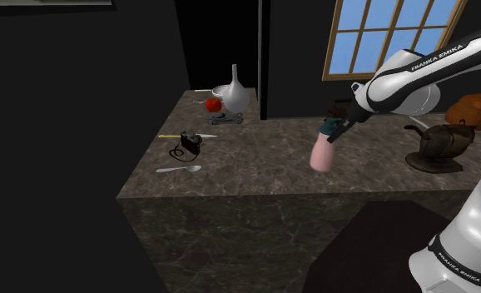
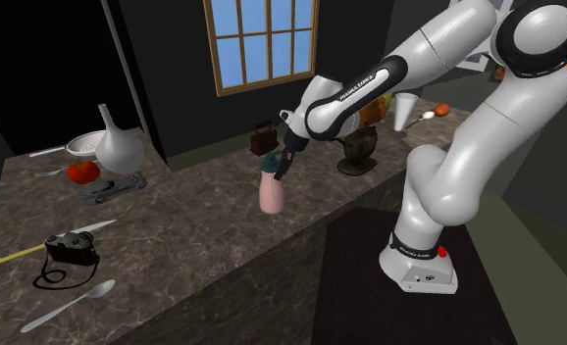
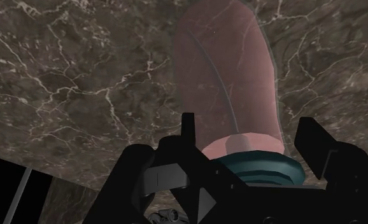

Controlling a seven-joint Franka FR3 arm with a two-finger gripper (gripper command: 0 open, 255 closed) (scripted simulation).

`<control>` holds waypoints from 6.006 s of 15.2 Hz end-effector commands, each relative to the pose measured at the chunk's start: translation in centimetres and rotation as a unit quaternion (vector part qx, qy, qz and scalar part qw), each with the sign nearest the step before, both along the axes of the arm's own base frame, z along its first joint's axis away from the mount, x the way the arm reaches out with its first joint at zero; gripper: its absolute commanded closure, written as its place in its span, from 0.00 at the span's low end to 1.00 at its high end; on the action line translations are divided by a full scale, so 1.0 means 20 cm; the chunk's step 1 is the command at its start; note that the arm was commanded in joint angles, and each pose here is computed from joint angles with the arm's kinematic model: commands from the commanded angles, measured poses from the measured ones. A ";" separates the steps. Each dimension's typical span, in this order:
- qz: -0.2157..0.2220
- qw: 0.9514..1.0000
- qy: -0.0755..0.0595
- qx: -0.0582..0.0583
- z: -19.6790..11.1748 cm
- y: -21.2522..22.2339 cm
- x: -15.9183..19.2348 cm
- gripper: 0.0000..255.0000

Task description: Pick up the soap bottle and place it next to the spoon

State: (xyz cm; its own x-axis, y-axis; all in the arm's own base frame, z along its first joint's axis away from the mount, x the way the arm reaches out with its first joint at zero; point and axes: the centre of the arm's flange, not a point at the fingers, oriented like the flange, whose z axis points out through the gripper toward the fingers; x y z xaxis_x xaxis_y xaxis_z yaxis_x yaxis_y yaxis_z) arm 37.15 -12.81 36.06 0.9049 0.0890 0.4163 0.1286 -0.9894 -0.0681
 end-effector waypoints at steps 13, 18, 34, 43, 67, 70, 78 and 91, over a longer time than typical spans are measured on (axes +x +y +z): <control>0.000 1.000 0.001 0.000 0.18 0.00 0.00 1.00; 0.000 1.000 0.001 0.000 0.31 0.00 0.00 1.00; 0.000 1.000 0.001 0.000 0.74 0.00 0.00 1.00; 0.000 1.000 0.001 0.000 0.97 0.00 0.00 1.00; 0.000 1.000 0.001 0.000 1.49 0.23 0.13 1.00; 0.000 1.000 0.001 0.000 1.49 0.40 0.23 1.00; 0.000 1.000 0.001 0.000 1.49 0.86 0.49 1.00; 0.000 1.000 0.001 0.000 1.49 1.61 0.91 1.00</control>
